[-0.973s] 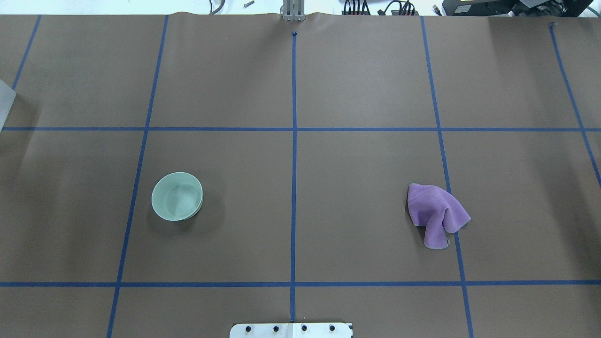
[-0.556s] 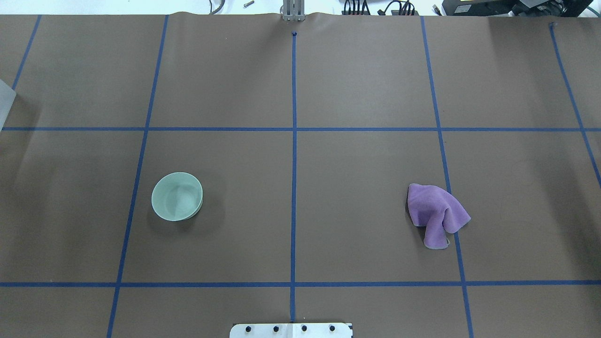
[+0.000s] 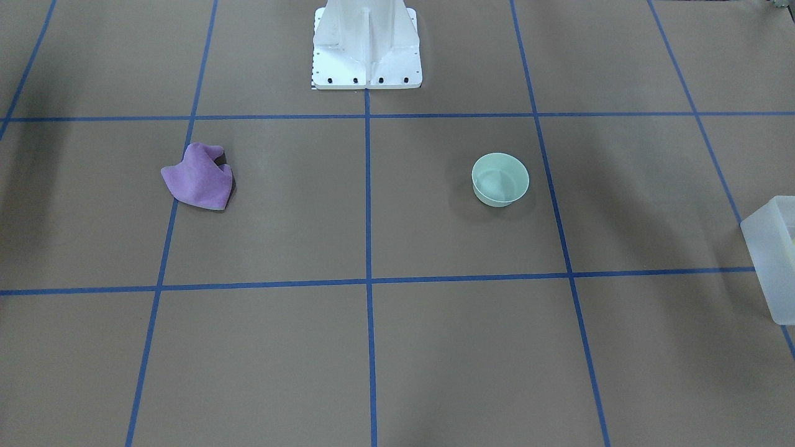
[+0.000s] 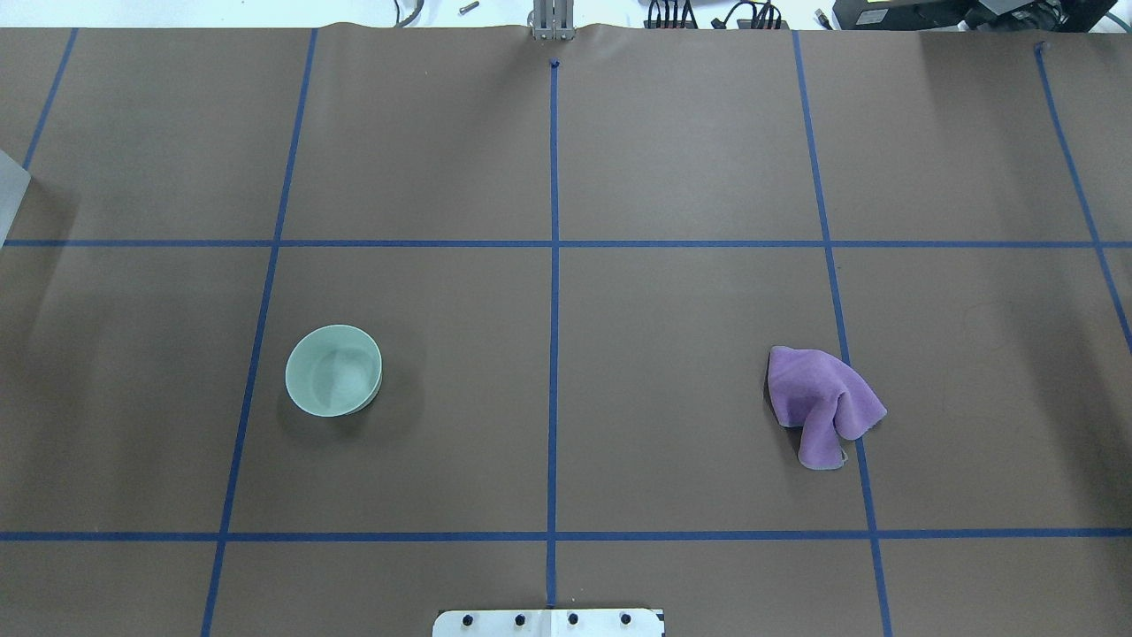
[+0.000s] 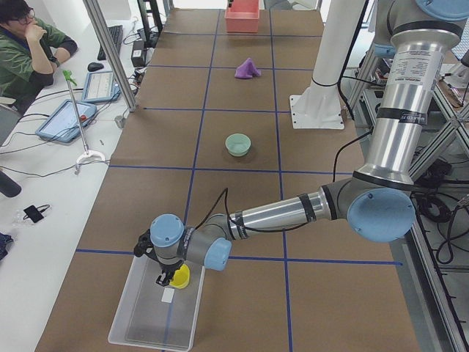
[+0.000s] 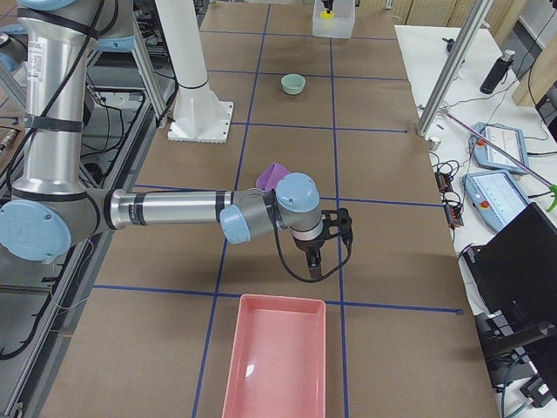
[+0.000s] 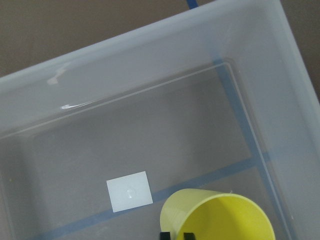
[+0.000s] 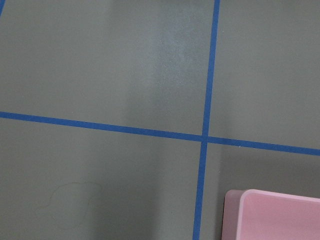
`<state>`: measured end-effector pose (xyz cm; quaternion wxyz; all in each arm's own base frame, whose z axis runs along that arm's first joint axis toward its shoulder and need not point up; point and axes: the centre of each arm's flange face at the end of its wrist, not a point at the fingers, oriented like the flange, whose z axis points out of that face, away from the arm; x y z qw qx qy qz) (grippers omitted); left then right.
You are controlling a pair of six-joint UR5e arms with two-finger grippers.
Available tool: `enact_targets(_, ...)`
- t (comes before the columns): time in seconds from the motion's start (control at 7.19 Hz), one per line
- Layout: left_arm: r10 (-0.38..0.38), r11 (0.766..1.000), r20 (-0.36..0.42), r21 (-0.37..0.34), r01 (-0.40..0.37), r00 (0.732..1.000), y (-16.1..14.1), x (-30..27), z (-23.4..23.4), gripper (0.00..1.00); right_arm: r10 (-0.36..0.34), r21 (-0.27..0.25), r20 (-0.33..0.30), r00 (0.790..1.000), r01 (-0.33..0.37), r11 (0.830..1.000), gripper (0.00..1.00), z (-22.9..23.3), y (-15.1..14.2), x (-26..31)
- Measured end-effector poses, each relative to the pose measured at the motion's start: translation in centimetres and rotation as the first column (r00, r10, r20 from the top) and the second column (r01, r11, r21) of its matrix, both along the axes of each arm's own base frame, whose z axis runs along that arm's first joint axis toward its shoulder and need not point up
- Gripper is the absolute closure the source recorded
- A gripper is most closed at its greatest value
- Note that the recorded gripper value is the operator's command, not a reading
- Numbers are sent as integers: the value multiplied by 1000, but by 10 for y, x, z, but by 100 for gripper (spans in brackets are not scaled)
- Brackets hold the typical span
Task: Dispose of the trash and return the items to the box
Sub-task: 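Move the left gripper to the green bowl and grasp its rim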
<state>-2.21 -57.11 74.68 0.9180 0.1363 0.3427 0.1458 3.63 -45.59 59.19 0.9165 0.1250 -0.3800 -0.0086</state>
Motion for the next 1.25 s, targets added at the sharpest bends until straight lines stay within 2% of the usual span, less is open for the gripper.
enact_targets(0.42, -14, 1000, -22, 4, 14, 1000, -16, -4, -57, 3, -1, -1, 1, 1000, 1, 1000, 0, 0, 0, 0)
enact_targets(0.56, -43, 999, -45, -20, 42, 998, -20, -5, -90, 3, -1, -1, 1, 1000, 1, 1000, 0, 0, 0, -1)
enact_targets(0.7, -105, 993, -88, -58, 100, 990, -18, 0, -127, 2, -1, -2, 2, 1000, 1, 1000, 0, 0, 0, -1)
enact_targets(0.97, -200, 974, -187, -149, 174, 962, 4, 55, -199, 2, -1, -5, 2, 1000, 1, 1000, 0, 1, 0, -1)
enact_targets(1.25, -210, 964, -239, -213, 160, 948, 38, 144, -269, 2, -1, -7, 2, 1000, 1, 1000, 0, 2, 1, -1)
